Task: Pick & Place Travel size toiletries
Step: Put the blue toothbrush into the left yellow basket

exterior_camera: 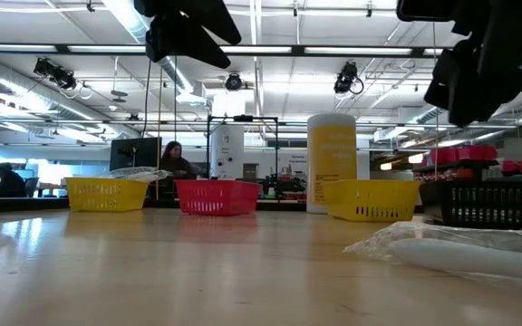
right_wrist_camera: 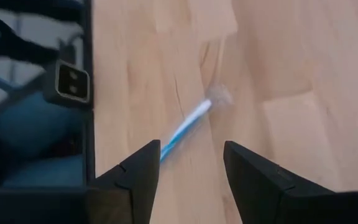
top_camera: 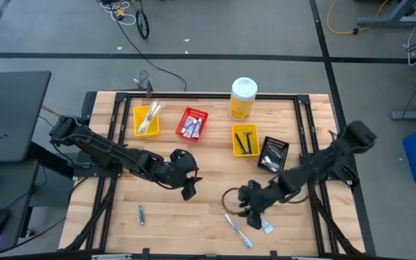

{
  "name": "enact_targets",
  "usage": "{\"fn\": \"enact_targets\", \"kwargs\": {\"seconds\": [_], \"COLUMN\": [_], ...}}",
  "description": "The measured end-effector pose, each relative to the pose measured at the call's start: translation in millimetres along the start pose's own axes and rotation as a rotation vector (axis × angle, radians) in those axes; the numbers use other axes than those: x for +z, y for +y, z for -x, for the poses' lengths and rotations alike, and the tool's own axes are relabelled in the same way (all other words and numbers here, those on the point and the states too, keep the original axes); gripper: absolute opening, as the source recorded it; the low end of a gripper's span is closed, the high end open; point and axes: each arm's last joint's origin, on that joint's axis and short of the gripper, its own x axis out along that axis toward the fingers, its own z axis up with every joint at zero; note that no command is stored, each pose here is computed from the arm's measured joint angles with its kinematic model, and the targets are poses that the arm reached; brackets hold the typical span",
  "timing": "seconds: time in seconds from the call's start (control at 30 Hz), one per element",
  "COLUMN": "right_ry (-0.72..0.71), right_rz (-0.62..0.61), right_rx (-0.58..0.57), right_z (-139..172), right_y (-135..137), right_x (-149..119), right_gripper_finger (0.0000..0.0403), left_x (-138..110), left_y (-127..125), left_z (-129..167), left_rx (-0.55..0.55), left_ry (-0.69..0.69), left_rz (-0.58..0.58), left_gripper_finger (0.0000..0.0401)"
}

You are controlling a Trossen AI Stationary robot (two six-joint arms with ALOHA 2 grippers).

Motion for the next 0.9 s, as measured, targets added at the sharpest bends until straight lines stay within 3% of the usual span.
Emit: {"fn": "enact_targets", "kwargs": {"seconds": [0.27,0.53,0.73,0.9], "right_ry": [0.108,0.171,0.117,0.100], "right_rz": [-0.098,-0.184,-0.213,-0.196], "right_rx": [-0.066,-0.141,-0.055,-0.144], "right_z": [-24,-59,-80,-87], "right_y": [21,15,30,27], "right_x": [18,5,-5,-15], "right_gripper_finger": [0.0183,0.0182,0.0181,0.0179], "left_x": [-1,1,1,2], "left_y": [-1,-2,-3,-3], "left_z": [0,0,0,0], "left_rx": [-0.037,-0.051,-0.053,-0.062], "left_ry": [0.028,0.016,0.014,0.009], "left_rz": [0.012,0.022,0.021,0.069], "left_gripper_finger": [0.0199,0.0199,0.0199,0.0199]}}
